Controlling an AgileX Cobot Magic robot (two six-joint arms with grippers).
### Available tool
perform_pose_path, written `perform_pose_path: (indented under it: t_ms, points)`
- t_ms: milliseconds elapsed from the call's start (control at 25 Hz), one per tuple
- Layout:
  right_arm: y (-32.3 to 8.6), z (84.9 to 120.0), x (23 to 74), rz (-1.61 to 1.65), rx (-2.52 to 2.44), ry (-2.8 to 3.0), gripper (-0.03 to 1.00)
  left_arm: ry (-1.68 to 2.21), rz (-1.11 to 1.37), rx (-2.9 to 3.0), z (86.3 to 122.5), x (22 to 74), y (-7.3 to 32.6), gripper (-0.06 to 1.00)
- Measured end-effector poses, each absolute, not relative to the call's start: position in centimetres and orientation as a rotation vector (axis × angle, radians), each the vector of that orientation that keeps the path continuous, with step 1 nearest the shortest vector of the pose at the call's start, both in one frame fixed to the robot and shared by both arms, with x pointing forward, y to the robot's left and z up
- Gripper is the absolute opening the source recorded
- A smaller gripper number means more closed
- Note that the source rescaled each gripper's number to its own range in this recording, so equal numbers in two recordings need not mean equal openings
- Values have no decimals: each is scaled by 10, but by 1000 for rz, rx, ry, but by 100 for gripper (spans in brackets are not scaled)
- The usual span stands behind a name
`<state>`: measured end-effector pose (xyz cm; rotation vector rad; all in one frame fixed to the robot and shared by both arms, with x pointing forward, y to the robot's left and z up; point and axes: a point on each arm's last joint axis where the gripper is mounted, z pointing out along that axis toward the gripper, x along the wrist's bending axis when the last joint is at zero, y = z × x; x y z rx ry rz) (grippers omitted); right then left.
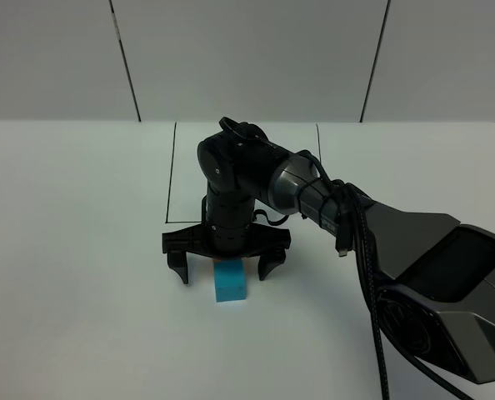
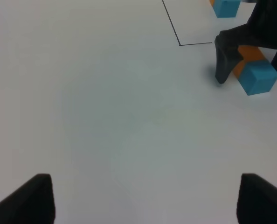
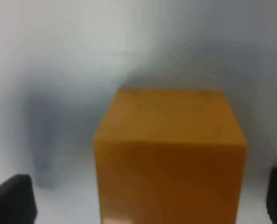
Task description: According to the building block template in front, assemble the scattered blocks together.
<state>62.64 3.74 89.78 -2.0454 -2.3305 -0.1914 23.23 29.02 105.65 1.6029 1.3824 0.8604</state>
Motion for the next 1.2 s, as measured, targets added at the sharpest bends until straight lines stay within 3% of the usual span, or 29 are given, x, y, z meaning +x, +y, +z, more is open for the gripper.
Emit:
perform_pose_path:
  t_ms: [200,360,480,640,760,920,1200]
  points:
    - [37,945,628,-350,-2030,-2364,100,1382,860,1603,1057,232,290,68]
    - [25,1005,627,-533,-2019,-2460,100,1382,860,1603,1057,232,290,68]
    - [-3,1050,634,-665,-2064,-2480,100,1382,860,1603,1057,232,290,68]
    - [-73,1099,653,-794,-2202,-2391,100,1382,860,1603,1057,232,290,68]
    - [-129,1108,659,-748,-2306,-2353,100,1382,860,1603,1057,232,290,68]
    - [-184,1096,652,-577,-2400,-2304,100,1382,860,1603,1057,232,290,68]
    - [-257,1078,599,-258,-2509,-2242,100,1382,860,1603,1057,232,290,68]
